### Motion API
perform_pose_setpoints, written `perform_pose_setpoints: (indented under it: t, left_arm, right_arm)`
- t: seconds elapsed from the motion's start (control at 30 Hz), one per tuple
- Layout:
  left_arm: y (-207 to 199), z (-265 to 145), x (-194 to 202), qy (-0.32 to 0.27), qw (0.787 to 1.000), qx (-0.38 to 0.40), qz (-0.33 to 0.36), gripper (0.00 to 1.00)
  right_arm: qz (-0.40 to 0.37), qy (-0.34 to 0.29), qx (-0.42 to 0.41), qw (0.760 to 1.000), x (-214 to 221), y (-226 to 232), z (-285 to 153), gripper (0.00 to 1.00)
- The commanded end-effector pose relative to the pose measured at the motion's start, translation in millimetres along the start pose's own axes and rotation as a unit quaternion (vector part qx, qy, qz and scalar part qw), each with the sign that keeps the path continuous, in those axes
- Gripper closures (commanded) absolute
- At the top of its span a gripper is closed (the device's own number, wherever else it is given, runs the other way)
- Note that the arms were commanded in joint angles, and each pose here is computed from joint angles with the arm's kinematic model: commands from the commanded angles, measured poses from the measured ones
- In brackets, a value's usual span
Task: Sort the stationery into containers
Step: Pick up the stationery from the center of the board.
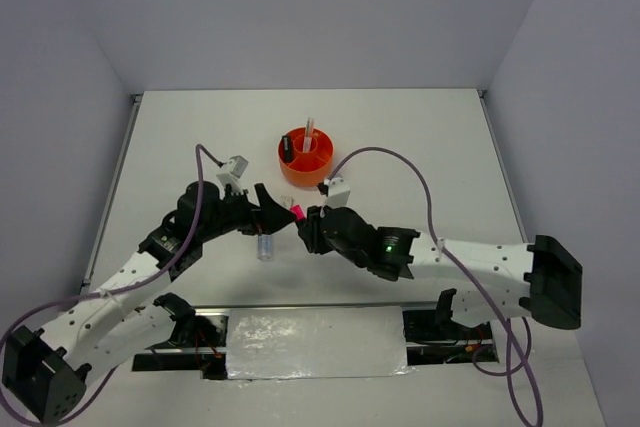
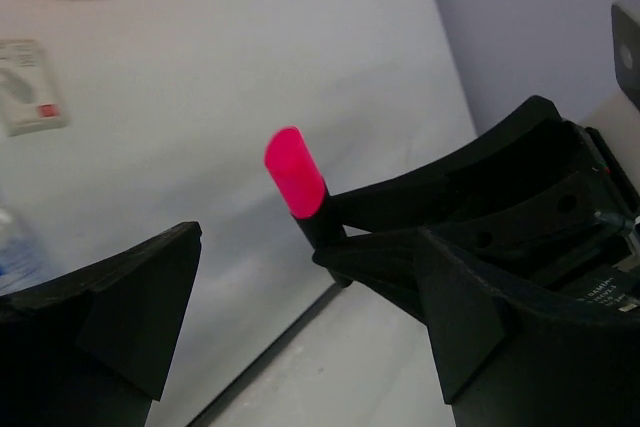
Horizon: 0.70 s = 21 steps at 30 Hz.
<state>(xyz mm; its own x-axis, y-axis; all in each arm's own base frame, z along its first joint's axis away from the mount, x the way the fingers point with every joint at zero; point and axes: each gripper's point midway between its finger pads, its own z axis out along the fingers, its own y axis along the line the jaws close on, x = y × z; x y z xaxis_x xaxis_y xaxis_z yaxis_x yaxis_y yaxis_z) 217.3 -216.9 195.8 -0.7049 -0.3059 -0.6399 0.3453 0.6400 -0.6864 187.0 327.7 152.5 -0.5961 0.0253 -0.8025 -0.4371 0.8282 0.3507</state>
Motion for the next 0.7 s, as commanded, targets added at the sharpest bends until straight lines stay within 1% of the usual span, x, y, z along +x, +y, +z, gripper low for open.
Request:
perform_pose_setpoints:
  t: [0.0, 0.13, 0.2, 0.23, 0.33, 0.43, 0.5, 0.53, 0.57, 0.6, 0.63, 0.67]
  left_arm:
    - [-69, 5, -29, -0.044, 0.993, 0.108, -0.015, 0.01]
    - [-78, 22, -22, -0.028, 0.994, 0.107, -0.021, 0.02]
    - [-82, 25, -22, -0.028, 0.993, 0.113, -0.022, 0.05]
    - [-80, 29, -21, -0.027, 0.993, 0.109, -0.025, 0.09]
    - [-77, 36, -18, -0.023, 0.994, 0.103, -0.027, 0.12]
    - [-74, 40, -18, -0.026, 0.995, 0.098, -0.025, 0.19]
    - [-75, 41, -23, -0.033, 0.994, 0.099, -0.018, 0.27]
    - [-75, 43, -24, -0.036, 0.995, 0.097, -0.016, 0.32]
    - [-73, 45, -25, -0.037, 0.995, 0.092, -0.011, 0.49]
    - [-75, 46, -28, -0.039, 0.995, 0.093, -0.009, 0.64]
    - [-76, 47, -28, -0.039, 0.995, 0.093, -0.006, 0.84]
    - [-76, 48, -29, -0.038, 0.995, 0.095, 0.001, 0.91]
  right_arm:
    - [0.009, -0.067, -0.025, 0.997, -36, 9, -19, 0.75]
    - [0.016, -0.099, -0.053, 0.994, -58, 17, -38, 0.75]
    - [0.016, -0.104, -0.051, 0.993, -63, 16, -42, 0.75]
    - [0.019, -0.109, -0.055, 0.992, -66, 16, -46, 0.75]
    - [0.024, -0.121, -0.069, 0.990, -71, 17, -55, 0.74]
    - [0.020, -0.118, -0.079, 0.990, -66, 16, -58, 0.74]
    - [0.022, -0.126, -0.091, 0.988, -68, 20, -59, 0.74]
    - [0.018, -0.122, -0.092, 0.988, -63, 19, -57, 0.73]
    - [0.016, -0.120, -0.097, 0.988, -62, 20, -56, 0.72]
    - [0.014, -0.116, -0.095, 0.989, -57, 19, -54, 0.71]
    - [0.013, -0.114, -0.097, 0.989, -56, 19, -53, 0.70]
    - [0.013, -0.113, -0.099, 0.989, -55, 20, -52, 0.65]
